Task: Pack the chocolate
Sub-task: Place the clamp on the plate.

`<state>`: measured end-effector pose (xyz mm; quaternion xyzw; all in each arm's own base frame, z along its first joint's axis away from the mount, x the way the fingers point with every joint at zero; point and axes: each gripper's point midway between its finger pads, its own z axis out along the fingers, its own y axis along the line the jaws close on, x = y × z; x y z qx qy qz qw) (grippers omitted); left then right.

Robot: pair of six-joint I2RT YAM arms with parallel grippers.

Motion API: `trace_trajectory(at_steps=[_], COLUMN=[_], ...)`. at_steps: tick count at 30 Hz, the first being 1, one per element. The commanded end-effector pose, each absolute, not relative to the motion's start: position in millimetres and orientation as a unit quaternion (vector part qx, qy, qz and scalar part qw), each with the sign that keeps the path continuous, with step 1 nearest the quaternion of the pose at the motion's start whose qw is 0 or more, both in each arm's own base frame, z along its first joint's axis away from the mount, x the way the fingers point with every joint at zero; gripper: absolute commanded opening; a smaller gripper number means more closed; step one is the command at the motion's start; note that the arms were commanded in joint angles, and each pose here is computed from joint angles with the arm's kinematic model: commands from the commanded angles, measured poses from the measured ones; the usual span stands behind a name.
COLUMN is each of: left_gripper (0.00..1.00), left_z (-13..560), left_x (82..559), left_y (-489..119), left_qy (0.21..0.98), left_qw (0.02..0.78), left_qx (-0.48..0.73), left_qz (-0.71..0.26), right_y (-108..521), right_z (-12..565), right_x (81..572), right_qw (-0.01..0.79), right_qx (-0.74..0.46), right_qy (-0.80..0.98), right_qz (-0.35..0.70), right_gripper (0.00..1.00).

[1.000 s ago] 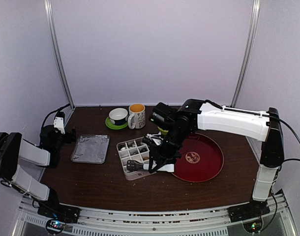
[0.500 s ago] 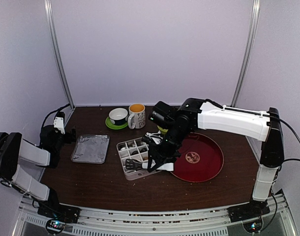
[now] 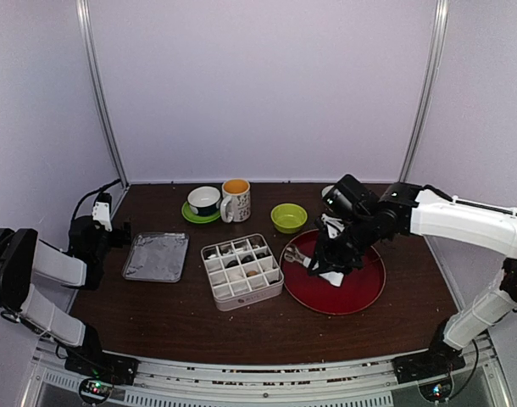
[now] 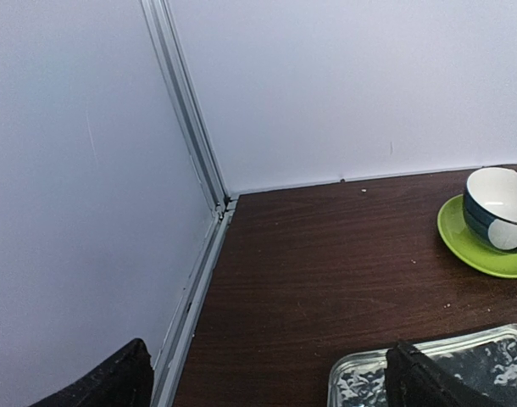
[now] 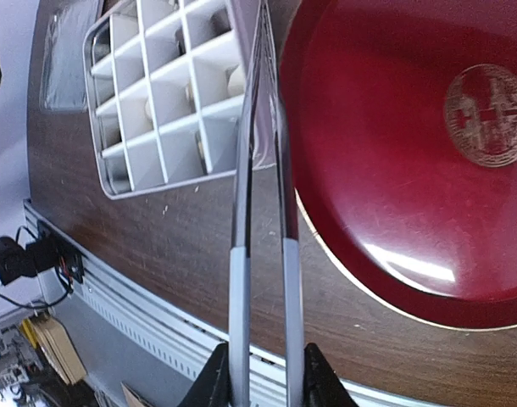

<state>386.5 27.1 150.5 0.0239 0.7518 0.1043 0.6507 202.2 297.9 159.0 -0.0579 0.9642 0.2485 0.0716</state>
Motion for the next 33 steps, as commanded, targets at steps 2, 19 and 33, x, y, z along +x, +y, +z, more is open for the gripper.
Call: trace_trajectory(at_steps=[2, 19, 33], left_gripper=[0.98, 0.98, 0.98], left_z=[165, 165, 165], left_x=[391, 391, 391], left_y=[31, 31, 31], left_qy=[0.735, 0.735, 0.735], left_qw=[0.669, 0.669, 0.669], left_qx=[0.015, 0.015, 0.014], left_qz=[0.108, 0.108, 0.108], right_y=[258, 211, 180], right_z=[168, 109, 59], right_x=[228, 257, 263], right_qw=[0.163, 0.154, 0.135], right_qx=[0.035, -0.054, -0.124], right_qy=[0.961, 0.984, 0.983], right_qz=[0.222, 0.071, 0.009], right_gripper=[0.26, 0.32, 0.41])
